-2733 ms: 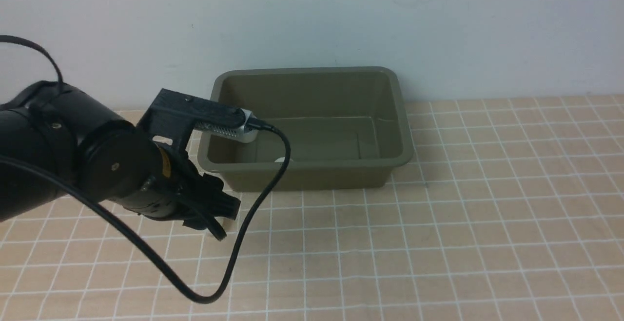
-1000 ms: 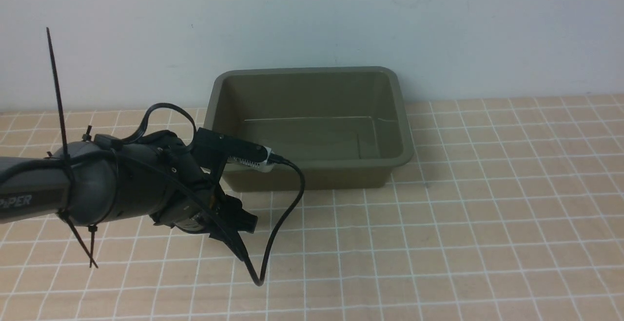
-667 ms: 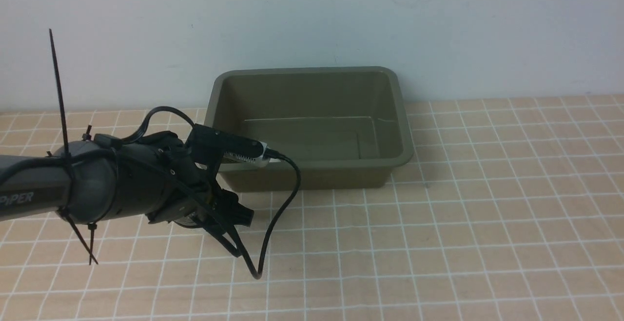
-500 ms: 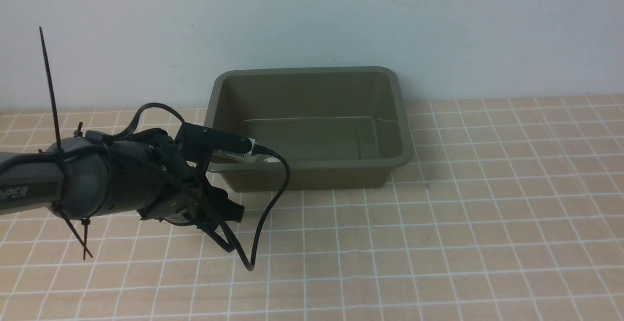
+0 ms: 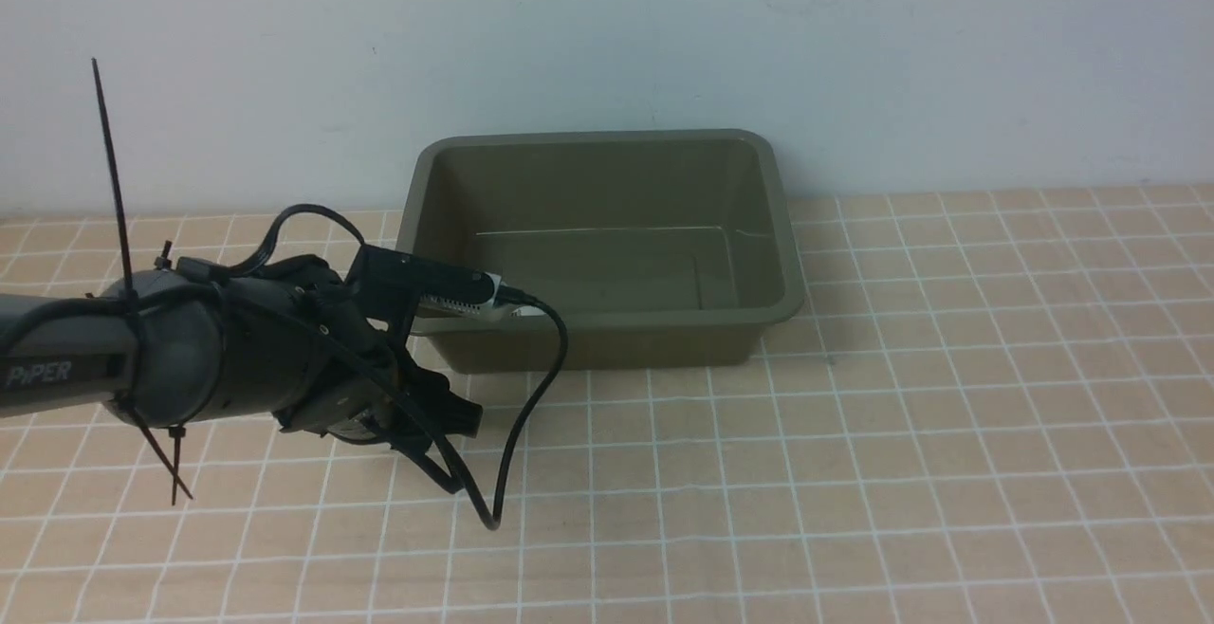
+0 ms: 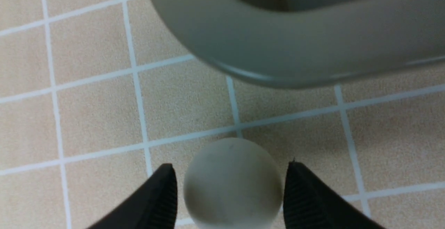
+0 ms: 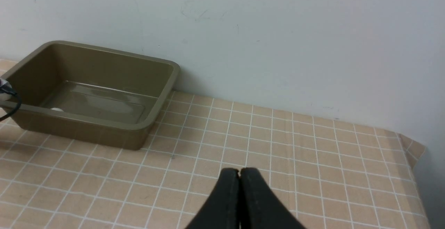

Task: Put the table tennis balls into the box on the light coffee tablecloth.
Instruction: 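Reach for and grasp a ping pong ball on the table beside the basket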

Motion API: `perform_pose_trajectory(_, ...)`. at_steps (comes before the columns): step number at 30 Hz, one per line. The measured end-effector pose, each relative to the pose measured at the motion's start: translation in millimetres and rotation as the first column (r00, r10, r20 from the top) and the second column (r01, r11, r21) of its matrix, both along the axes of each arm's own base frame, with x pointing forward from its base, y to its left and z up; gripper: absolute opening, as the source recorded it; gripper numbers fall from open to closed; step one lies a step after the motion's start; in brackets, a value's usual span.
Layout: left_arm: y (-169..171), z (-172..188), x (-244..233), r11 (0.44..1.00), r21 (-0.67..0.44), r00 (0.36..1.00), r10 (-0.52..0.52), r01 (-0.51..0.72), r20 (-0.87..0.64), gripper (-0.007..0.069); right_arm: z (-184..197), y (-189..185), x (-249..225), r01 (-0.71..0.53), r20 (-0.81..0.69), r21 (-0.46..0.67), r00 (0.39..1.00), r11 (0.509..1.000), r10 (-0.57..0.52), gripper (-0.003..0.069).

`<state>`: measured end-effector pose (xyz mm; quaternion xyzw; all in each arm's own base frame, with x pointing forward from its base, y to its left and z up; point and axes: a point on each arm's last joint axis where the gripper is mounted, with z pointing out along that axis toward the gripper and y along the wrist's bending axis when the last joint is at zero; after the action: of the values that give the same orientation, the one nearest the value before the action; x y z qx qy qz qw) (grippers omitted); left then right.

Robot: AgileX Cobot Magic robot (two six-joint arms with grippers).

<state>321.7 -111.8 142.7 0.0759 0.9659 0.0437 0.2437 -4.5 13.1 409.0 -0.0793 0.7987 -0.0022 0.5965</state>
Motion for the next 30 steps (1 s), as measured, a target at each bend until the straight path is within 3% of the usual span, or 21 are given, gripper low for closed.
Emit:
perform_pose_trajectory(17,5,-2,-3,0.998,0.059,0.999,0.014,-0.012,-0.049,0.0321,0,0,0,-0.002,0.0,0.001,1.0,1.0,0.002,-0.0018)
perform_pose_trajectory(25,15,56,-29,0.995,0.065,0.996,0.075,-0.071,-0.05,0.0321,0,0,0,-0.002,0.0,0.001,1.0,1.0,0.002,-0.0018)
perform_pose_trajectory(30,4,91,-46,1.0,-0.012,1.0,-0.011,0.012,0.026,0.0321,0,0,0,-0.002,0.0,0.001,1.0,1.0,0.002,-0.0018)
